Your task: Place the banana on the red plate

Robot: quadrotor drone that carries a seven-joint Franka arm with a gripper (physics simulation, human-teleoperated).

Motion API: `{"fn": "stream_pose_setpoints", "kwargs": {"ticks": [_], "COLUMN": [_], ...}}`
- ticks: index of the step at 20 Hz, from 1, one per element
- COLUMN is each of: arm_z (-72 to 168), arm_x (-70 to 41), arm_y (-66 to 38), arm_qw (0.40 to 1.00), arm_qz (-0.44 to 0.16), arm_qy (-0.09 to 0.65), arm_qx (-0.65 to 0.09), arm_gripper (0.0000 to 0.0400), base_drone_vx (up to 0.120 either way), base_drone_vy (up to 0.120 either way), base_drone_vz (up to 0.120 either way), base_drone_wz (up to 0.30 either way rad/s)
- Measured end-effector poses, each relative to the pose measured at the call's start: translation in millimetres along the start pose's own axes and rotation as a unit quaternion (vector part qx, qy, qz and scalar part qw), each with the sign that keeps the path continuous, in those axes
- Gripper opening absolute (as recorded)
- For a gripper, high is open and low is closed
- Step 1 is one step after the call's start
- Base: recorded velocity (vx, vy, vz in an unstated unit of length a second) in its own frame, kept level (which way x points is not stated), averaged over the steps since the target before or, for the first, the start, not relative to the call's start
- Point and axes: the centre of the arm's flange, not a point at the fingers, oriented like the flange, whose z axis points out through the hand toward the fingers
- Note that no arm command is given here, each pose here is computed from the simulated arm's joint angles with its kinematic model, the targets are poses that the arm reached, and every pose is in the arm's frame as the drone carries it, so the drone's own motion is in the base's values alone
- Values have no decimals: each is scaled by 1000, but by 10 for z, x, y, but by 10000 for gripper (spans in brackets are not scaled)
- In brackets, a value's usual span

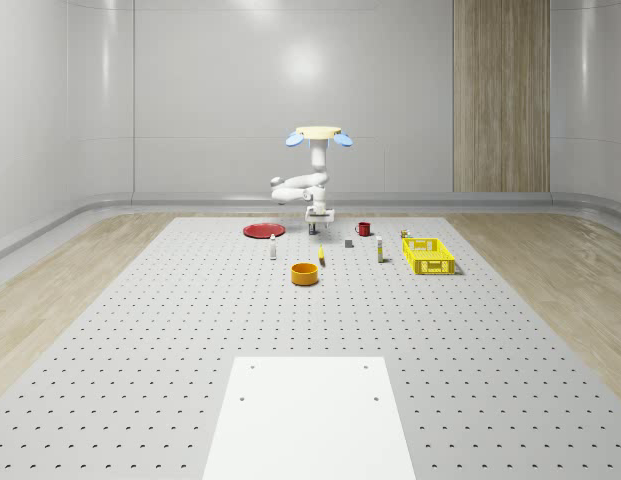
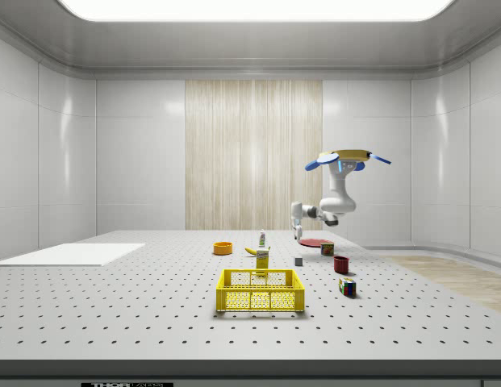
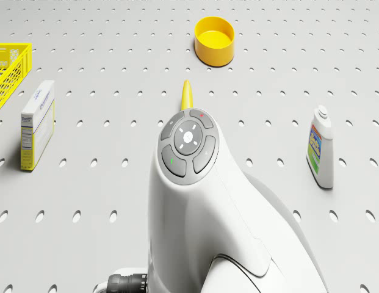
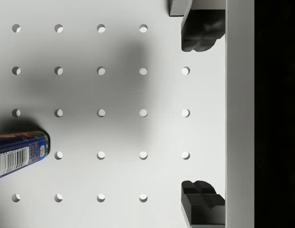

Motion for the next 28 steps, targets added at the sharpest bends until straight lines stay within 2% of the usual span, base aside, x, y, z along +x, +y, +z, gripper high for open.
{"fn": "stream_pose_setpoints", "kwargs": {"ticks": [3,24,28], "arm_z": [0,0,0], "arm_x": [0,0,0], "arm_y": [0,0,0], "arm_qw": [1000,1000,1000], "arm_qz": [0,0,0], "arm_qy": [0,0,0], "arm_qx": [0,0,0], "arm_gripper": [400,400,400], "base_drone_vx": [120,120,120], "base_drone_vy": [0,0,0], "base_drone_vz": [-80,0,-100], "base_drone_wz": [0,0,0]}}
